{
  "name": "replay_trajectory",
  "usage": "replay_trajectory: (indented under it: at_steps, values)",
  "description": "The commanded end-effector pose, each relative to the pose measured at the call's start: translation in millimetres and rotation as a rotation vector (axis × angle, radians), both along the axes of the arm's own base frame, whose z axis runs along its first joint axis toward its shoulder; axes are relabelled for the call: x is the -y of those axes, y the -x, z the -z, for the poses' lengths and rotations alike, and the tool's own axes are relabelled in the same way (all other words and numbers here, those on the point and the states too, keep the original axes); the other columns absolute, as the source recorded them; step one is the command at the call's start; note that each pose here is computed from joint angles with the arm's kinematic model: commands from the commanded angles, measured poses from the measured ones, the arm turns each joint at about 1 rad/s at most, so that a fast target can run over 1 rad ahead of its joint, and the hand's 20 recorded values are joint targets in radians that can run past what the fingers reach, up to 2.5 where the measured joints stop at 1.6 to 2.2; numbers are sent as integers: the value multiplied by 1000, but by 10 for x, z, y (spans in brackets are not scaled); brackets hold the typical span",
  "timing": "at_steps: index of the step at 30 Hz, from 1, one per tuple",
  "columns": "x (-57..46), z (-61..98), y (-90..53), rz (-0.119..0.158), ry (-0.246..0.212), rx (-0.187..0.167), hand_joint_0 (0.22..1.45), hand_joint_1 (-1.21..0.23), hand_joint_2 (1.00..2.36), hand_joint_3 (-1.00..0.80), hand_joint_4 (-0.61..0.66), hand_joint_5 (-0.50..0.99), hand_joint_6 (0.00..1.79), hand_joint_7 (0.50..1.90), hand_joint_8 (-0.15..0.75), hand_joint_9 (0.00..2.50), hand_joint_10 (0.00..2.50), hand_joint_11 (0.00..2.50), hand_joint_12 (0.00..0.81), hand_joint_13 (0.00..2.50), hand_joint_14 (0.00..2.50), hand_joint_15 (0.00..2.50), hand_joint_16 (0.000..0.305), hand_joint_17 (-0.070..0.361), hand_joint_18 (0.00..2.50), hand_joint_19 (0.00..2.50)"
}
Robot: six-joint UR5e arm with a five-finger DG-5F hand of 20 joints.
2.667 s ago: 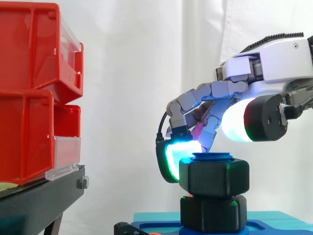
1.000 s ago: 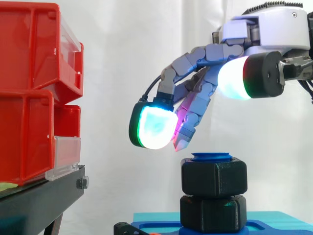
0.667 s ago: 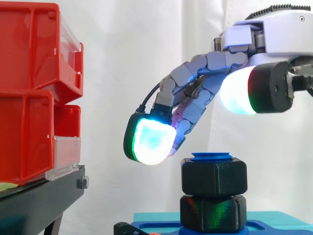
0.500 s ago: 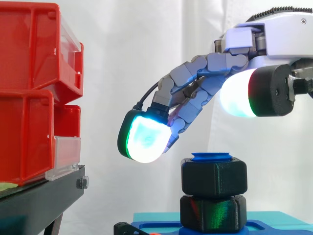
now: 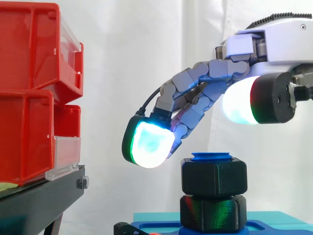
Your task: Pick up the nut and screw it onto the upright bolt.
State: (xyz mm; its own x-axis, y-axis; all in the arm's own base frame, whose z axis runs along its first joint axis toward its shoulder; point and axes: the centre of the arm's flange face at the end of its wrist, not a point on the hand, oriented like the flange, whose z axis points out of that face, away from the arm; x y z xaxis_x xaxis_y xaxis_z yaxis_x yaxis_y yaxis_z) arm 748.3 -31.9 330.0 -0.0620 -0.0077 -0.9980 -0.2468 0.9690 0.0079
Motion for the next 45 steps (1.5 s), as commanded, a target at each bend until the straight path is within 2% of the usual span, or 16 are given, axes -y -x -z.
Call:
replay_trajectory:
  at_steps: [1, 6, 10, 25, 30, 35, 43, 45]
  values:
    - [19, 5, 17, 3, 3, -11, 510, -141, 1000, -500, 192, -80, 503, 790, 210, 683, 0, 0, 238, 604, 0, 0, 24, 54, 282, 0]
    - [21, 21, 36, 3, 5, -29, 512, -143, 1000, -500, 202, -70, 503, 829, 210, 679, 0, 0, 239, 601, 0, 0, 24, 53, 282, 0]
    - [56, 31, 49, 7, 7, -39, 516, -152, 1000, -500, 234, -64, 504, 978, 216, 673, 0, 0, 239, 608, 0, 0, 23, 53, 286, 0]
    - [245, 49, 69, 27, 7, -49, 526, -193, 1000, -500, 160, -32, 503, 1483, 243, 695, 0, 0, 234, 670, 0, 0, 22, 49, 371, 0]
    - [303, 37, 79, 25, 6, -47, 528, -200, 1000, -500, 169, -30, 643, 1231, 255, 782, 0, 0, 224, 726, 0, 0, 21, 46, 433, 0]
    - [316, 15, 75, 19, 5, -43, 533, -208, 1000, -500, 174, -25, 728, 1088, 271, 921, 0, 0, 211, 795, 0, 0, 18, 40, 501, 0]
    - [323, -139, 44, 19, 4, -30, 536, -209, 1000, -500, 155, -8, 725, 1072, 276, 1069, 0, 0, 199, 857, 0, 0, 16, 37, 554, 9]
    - [323, -183, 35, 19, 3, -27, 534, -207, 1000, -500, 192, 1, 637, 1218, 276, 1061, 0, 0, 199, 852, 0, 0, 17, 37, 552, 11]
